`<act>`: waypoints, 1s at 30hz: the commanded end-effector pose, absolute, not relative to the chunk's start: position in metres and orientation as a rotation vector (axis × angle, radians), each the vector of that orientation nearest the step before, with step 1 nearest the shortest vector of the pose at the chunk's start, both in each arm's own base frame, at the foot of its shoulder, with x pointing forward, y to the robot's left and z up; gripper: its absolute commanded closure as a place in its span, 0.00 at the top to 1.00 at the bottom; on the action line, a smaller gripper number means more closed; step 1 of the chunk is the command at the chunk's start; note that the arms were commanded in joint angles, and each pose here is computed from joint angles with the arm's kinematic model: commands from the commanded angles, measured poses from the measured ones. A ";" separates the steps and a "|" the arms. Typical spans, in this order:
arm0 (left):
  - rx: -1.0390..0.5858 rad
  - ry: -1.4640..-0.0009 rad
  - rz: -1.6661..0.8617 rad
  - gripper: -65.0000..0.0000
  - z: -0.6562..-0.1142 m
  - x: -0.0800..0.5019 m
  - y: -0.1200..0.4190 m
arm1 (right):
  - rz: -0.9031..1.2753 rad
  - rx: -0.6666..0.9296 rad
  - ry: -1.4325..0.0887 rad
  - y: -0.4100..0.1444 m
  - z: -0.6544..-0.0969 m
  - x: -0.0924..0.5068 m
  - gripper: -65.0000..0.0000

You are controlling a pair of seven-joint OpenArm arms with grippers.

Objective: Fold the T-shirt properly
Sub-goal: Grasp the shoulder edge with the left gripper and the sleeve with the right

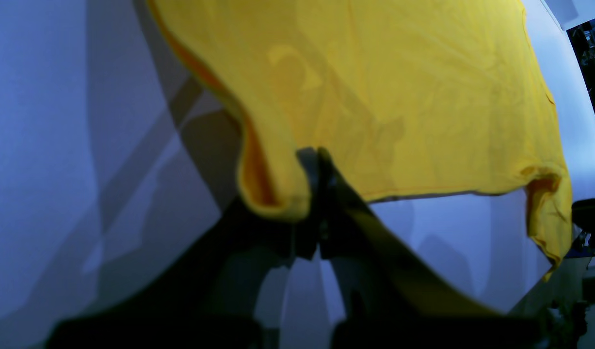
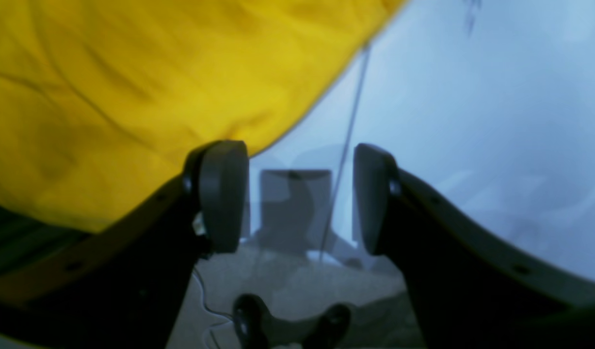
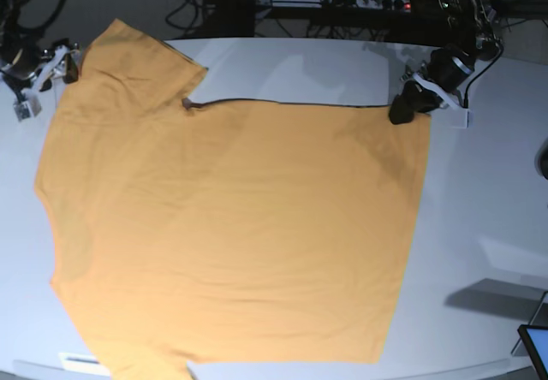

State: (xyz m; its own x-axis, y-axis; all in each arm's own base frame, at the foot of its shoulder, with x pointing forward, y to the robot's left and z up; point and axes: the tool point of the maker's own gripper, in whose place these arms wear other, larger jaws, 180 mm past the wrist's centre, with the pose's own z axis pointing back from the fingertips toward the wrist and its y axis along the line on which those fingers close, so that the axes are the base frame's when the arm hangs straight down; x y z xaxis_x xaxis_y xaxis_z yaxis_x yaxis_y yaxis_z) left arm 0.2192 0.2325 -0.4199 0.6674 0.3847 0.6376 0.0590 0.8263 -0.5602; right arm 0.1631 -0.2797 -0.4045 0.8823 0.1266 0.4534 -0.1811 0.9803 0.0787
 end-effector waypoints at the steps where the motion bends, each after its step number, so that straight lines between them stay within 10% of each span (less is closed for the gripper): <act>1: -0.517 -0.643 0.181 0.00 -0.452 0.186 0.234 | 0.151 0.092 -0.490 -0.293 -0.394 0.169 0.54; 30: -0.517 -0.648 0.179 0.00 -0.451 0.188 0.234 | 0.129 0.204 -0.496 -0.276 -0.387 0.178 0.54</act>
